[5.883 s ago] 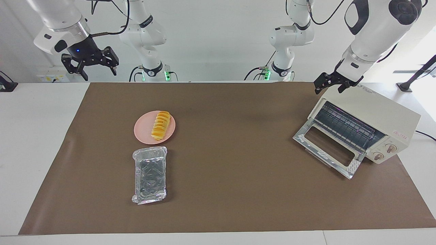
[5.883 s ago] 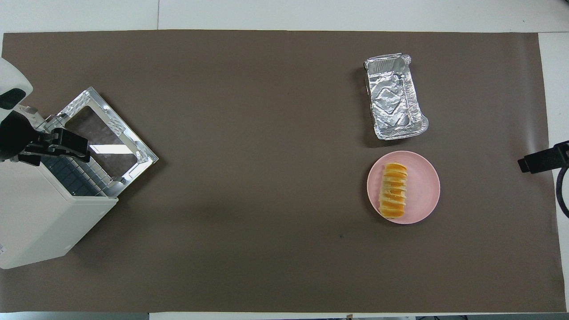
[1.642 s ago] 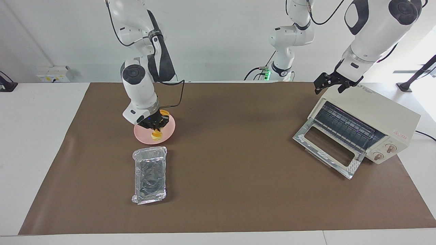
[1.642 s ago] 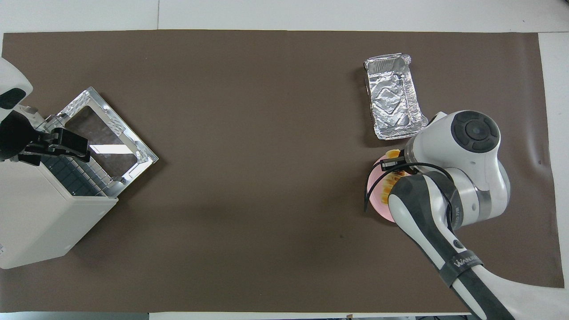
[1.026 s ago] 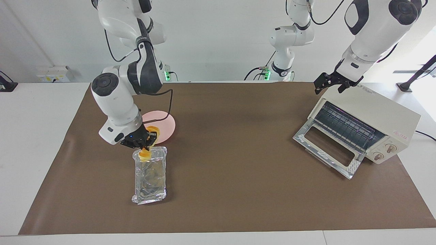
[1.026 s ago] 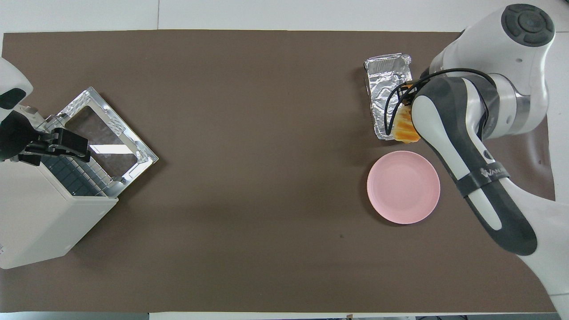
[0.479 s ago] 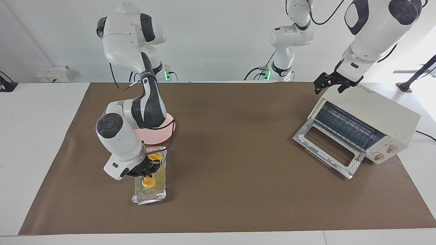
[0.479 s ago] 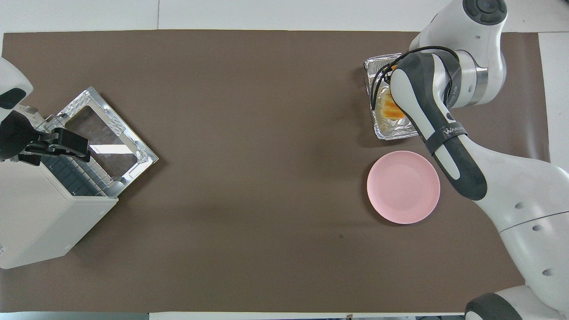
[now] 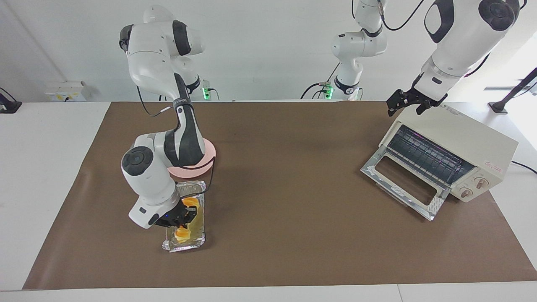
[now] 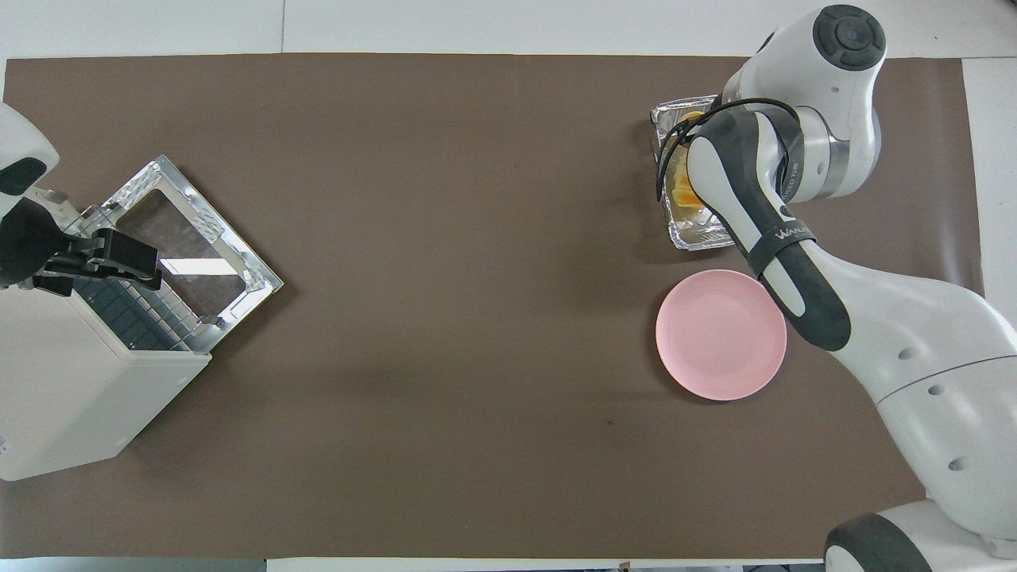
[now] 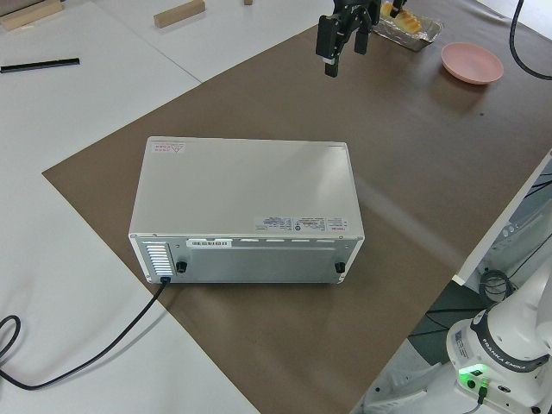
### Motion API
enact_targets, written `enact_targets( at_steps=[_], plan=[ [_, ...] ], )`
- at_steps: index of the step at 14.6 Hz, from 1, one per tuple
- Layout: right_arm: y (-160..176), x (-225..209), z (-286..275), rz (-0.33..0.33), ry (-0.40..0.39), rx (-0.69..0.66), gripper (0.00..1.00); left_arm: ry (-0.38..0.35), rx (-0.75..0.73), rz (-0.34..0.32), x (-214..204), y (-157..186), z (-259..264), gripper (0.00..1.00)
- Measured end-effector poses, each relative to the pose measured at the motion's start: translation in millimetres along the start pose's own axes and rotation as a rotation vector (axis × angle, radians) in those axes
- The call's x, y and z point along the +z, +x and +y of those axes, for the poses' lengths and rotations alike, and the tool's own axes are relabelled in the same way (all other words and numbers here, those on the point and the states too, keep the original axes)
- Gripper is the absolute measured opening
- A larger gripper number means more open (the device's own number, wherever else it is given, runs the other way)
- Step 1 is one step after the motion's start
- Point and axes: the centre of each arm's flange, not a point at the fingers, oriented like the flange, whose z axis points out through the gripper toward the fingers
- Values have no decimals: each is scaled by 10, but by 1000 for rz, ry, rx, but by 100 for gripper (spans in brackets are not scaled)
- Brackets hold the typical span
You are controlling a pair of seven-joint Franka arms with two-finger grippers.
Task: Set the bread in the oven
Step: 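Lower the bread into the foil tray and open the right gripper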
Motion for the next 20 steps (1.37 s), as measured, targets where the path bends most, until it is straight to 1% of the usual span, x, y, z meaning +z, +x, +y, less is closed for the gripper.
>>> enact_targets(
  at_steps=[5, 6, 7, 8, 12, 13, 14, 17, 20],
  plan=[
    [-32, 93, -108, -4, 2, -14, 13, 0, 0, 0, 0, 0, 0, 100],
    [-31, 86, -104, -4, 2, -13, 19, 0, 0, 0, 0, 0, 0, 100],
    [-31, 64, -96, -4, 1, -12, 33, 0, 0, 0, 0, 0, 0, 100],
    [-35, 19, -90, -8, 1, -11, 43, 0, 0, 0, 0, 0, 0, 100],
    [-100, -254, -77, -60, 4, -9, 83, 0, 0, 0, 0, 0, 0, 100],
    [-103, -312, -35, -61, 1, -10, 93, 0, 0, 0, 0, 0, 0, 100],
    [-103, -348, 31, -57, -2, -25, 100, 0, 0, 0, 0, 0, 0, 100],
    [-103, -375, 308, -38, -30, -75, 100, 0, 0, 0, 0, 0, 0, 100],
    [-121, -273, 442, -15, -46, -82, 100, 0, 0, 0, 0, 0, 0, 100]
  ],
)
